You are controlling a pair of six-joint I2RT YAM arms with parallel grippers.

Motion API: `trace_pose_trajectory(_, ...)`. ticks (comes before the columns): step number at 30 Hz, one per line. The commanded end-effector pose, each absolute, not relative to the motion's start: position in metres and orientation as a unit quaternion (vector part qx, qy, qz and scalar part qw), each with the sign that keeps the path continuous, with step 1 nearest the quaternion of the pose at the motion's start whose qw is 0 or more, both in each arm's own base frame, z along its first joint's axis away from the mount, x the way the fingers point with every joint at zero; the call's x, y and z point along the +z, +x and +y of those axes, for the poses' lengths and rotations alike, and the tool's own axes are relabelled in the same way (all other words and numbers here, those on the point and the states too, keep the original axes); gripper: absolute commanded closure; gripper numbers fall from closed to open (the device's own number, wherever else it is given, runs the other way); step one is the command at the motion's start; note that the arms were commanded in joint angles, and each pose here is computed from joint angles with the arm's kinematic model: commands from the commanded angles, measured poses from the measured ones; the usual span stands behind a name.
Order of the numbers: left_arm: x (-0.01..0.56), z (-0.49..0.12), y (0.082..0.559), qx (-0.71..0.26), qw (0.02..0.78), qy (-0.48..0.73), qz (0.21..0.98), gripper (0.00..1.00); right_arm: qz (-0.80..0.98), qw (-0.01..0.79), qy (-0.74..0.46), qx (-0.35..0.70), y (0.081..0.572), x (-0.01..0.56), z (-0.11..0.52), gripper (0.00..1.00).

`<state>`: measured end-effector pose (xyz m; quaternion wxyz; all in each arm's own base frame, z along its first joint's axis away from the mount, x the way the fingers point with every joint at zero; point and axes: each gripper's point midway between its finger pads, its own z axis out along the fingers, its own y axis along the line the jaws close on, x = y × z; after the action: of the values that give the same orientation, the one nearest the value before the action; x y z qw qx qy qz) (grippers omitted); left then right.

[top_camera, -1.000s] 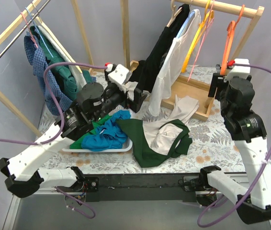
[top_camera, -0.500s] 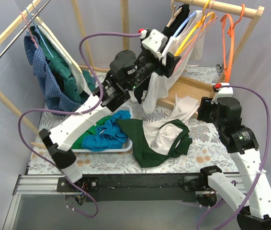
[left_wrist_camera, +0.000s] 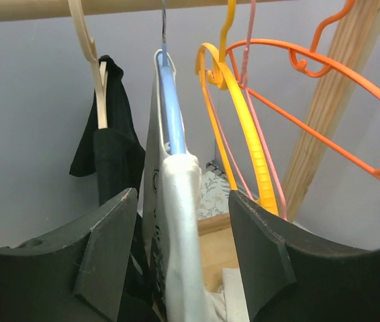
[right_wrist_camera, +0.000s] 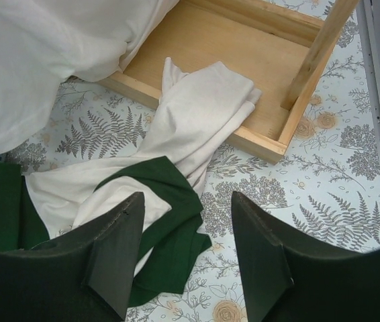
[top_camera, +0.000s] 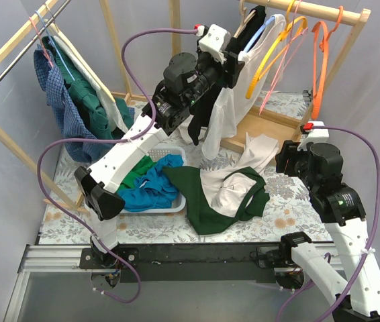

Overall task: Remove the t-shirt from the hanger
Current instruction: Pick up the hanger from the clothesline.

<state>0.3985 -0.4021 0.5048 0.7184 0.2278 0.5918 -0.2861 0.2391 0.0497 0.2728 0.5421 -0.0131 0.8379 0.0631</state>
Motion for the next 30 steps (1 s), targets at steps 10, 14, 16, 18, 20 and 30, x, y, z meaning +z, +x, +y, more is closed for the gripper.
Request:
trace_pose_trajectory(10,0.492,-0.409,0.395,-0.326,0.683,0.275,0.593,0.47,0.83,0.555,-0.005,0.058,0.243,0.281,0.046,0.39)
trace_pose_trajectory(14,0.484,-0.416,0.396,-0.333,0.674,0.283,0.595,0.48,0.832,0.553,-0.004,0.054,0.242,0.278,0.045,0.39)
trace_pose_trajectory(16,0.477,-0.42,0.399,-0.336,0.667,0.286,0.6,0.48,0.833,0.55,-0.003,0.053,0.242,0.276,0.045,0.39)
trace_pose_trajectory(18,0.47,-0.423,0.402,-0.335,0.663,0.286,0.606,0.51,0.834,0.55,-0.001,0.05,0.241,0.275,0.043,0.39)
trace_pose_trajectory(20,0.466,-0.424,0.405,-0.334,0.66,0.283,0.61,0.53,0.833,0.551,-0.002,0.049,0.241,0.275,0.043,0.39)
trace_pose_trajectory(30,0.486,-0.419,0.411,-0.337,0.687,0.244,0.595,0.96,0.838,0.544,0.0,0.042,0.239,0.268,0.04,0.39)
